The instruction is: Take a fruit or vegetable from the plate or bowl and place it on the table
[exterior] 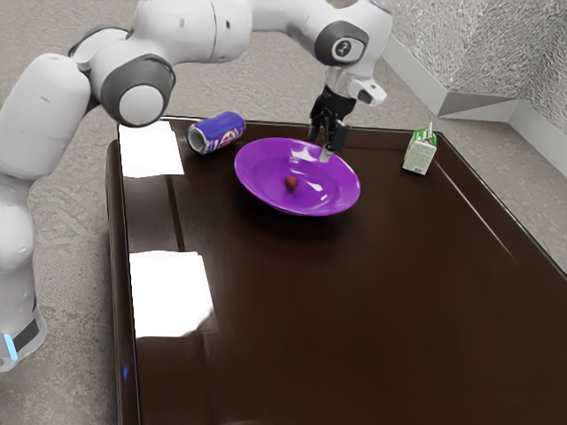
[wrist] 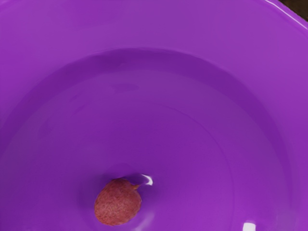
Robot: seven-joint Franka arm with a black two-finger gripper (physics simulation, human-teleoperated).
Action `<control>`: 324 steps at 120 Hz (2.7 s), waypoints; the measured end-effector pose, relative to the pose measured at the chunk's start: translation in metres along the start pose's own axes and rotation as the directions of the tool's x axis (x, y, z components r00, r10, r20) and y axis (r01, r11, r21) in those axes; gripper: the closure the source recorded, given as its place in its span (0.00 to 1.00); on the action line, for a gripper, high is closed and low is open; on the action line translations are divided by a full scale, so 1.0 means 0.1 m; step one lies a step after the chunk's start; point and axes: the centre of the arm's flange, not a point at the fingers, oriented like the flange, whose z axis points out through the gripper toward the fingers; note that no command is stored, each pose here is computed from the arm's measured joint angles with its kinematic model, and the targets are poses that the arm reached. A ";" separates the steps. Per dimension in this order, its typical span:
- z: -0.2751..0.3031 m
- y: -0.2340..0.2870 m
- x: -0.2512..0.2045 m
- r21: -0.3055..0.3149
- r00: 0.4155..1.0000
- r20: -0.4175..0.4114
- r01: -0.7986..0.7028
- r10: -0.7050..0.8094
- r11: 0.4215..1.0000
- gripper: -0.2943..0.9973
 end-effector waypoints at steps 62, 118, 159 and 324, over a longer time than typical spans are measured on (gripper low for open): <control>0.16 0.10 -0.35 -0.011 0.992 0.015 -0.123 0.123 0.992 0.23; 0.68 -0.02 -0.35 0.045 0.985 0.027 -0.170 0.169 0.984 0.23; 0.97 -0.04 -0.36 0.039 0.981 0.039 -0.189 0.187 0.981 0.23; 1.14 -0.19 -0.15 0.081 0.980 -0.045 -0.190 0.194 0.978 0.64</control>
